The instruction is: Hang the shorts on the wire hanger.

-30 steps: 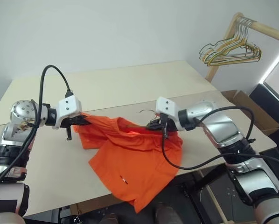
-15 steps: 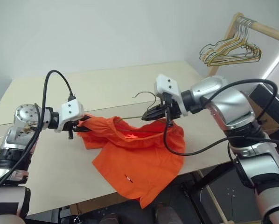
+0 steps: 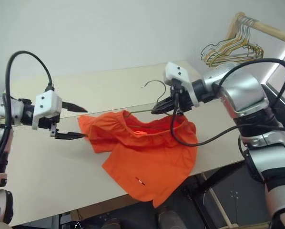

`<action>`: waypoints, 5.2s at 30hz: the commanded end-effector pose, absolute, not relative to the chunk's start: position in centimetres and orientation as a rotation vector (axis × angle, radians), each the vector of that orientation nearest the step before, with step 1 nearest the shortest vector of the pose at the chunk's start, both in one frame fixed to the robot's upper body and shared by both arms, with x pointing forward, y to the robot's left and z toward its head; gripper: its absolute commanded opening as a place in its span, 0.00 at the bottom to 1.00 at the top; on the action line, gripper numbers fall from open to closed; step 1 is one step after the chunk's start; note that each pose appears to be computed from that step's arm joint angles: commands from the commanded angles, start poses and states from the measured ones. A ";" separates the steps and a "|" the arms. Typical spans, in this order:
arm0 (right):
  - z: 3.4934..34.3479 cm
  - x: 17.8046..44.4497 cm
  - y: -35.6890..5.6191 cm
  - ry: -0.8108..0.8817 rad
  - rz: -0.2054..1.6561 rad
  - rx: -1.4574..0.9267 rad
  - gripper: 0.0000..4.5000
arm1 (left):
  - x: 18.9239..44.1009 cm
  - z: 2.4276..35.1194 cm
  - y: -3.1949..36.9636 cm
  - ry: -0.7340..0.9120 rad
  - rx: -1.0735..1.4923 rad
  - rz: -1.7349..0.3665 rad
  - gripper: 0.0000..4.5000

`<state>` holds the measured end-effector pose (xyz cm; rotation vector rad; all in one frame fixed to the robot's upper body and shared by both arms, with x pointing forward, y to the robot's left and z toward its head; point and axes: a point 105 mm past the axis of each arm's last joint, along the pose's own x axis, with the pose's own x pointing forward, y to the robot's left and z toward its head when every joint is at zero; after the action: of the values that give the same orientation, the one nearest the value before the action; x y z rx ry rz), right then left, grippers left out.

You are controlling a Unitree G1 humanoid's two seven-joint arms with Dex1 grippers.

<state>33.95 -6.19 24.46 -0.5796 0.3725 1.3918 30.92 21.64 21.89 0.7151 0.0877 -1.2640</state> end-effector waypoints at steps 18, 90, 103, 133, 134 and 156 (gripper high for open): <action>26.8 32.4 -3.3 0.243 1.520 -0.691 0.00 | 35.5 18.3 15.6 0.176 0.840 -1.355 0.56; 19.2 34.8 -9.7 0.368 1.318 -0.799 0.00 | 34.7 18.9 16.0 0.111 0.741 -1.252 0.00; 18.8 33.8 -14.0 0.477 1.120 -0.517 0.00 | 33.9 26.7 16.8 -0.218 0.398 -1.113 0.92; 23.0 31.4 -39.0 0.464 -0.558 0.360 0.00 | 30.7 27.8 12.1 -0.361 0.124 -1.156 0.99; 23.2 31.3 -39.5 0.454 -0.577 0.385 0.00 | 30.6 27.8 12.1 -0.362 0.123 -1.157 0.99; 22.2 29.2 -45.5 0.416 -0.894 0.666 0.00 | 30.7 27.5 11.6 -0.350 0.119 -1.189 0.99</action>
<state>29.78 -44.39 20.45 0.6441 0.5032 -0.8636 30.81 11.56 26.60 0.1007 -0.3129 -1.1859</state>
